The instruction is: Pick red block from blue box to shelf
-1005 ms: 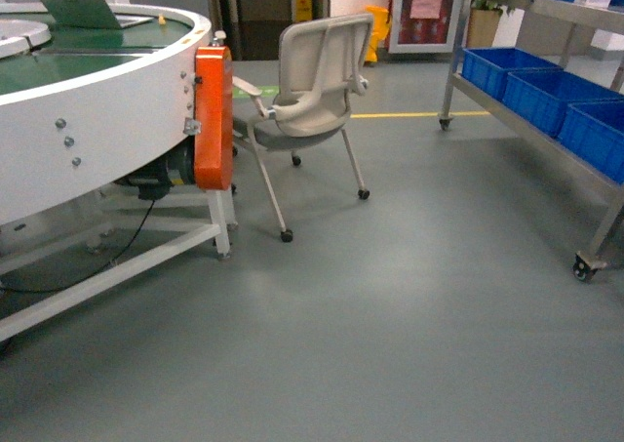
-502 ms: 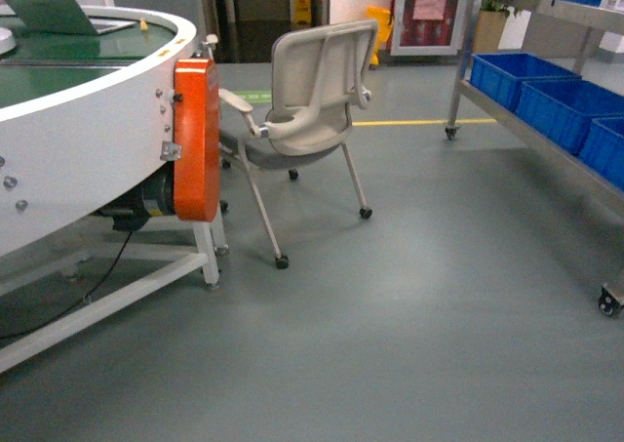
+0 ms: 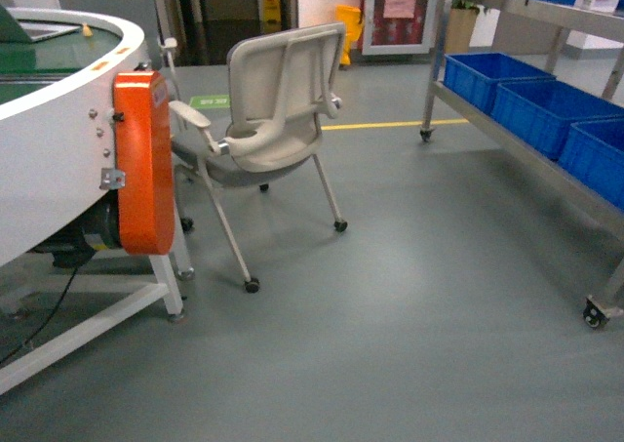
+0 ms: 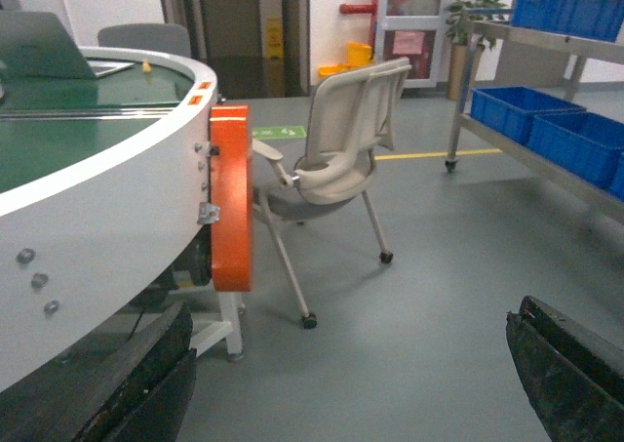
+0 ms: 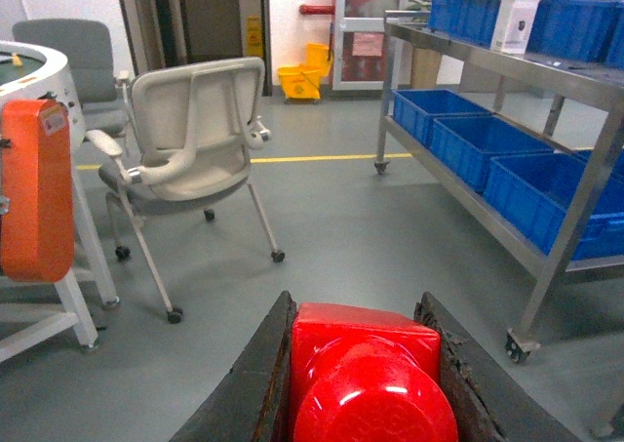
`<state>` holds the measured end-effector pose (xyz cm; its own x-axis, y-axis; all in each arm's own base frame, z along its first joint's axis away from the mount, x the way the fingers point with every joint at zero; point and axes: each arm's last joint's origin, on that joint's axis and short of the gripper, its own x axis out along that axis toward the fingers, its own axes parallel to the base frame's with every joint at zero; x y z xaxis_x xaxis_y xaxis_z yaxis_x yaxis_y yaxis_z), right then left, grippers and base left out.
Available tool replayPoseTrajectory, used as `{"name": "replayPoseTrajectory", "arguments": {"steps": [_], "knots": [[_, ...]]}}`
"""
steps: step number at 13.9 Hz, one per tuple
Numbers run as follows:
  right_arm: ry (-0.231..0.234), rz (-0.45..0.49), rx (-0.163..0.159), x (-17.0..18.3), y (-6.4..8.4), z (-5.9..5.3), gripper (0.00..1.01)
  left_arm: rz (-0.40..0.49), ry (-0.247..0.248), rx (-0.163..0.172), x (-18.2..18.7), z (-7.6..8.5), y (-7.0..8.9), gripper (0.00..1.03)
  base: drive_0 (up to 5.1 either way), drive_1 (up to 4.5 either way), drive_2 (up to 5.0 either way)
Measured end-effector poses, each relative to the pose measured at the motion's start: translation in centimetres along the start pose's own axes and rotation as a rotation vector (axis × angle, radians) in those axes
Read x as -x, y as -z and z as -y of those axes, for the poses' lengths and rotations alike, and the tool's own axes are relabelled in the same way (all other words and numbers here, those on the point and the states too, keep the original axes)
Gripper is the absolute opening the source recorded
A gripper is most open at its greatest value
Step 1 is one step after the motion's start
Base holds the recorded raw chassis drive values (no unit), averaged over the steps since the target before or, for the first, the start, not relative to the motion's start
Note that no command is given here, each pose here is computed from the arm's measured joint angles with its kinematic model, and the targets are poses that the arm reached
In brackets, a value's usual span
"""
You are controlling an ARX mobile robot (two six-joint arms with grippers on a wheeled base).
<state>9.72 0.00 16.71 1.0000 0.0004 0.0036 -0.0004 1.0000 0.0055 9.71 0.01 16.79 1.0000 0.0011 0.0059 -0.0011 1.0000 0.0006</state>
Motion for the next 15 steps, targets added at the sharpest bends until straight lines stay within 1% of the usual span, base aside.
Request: {"name": "replayPoseTrajectory", "arguments": {"steps": [15], "knots": [[0.000, 0.000, 0.000, 0.00, -0.01, 0.00, 0.28, 0.000, 0.000, 0.000, 0.00, 0.00, 0.00, 0.98, -1.4, -1.38, -1.4]]}}
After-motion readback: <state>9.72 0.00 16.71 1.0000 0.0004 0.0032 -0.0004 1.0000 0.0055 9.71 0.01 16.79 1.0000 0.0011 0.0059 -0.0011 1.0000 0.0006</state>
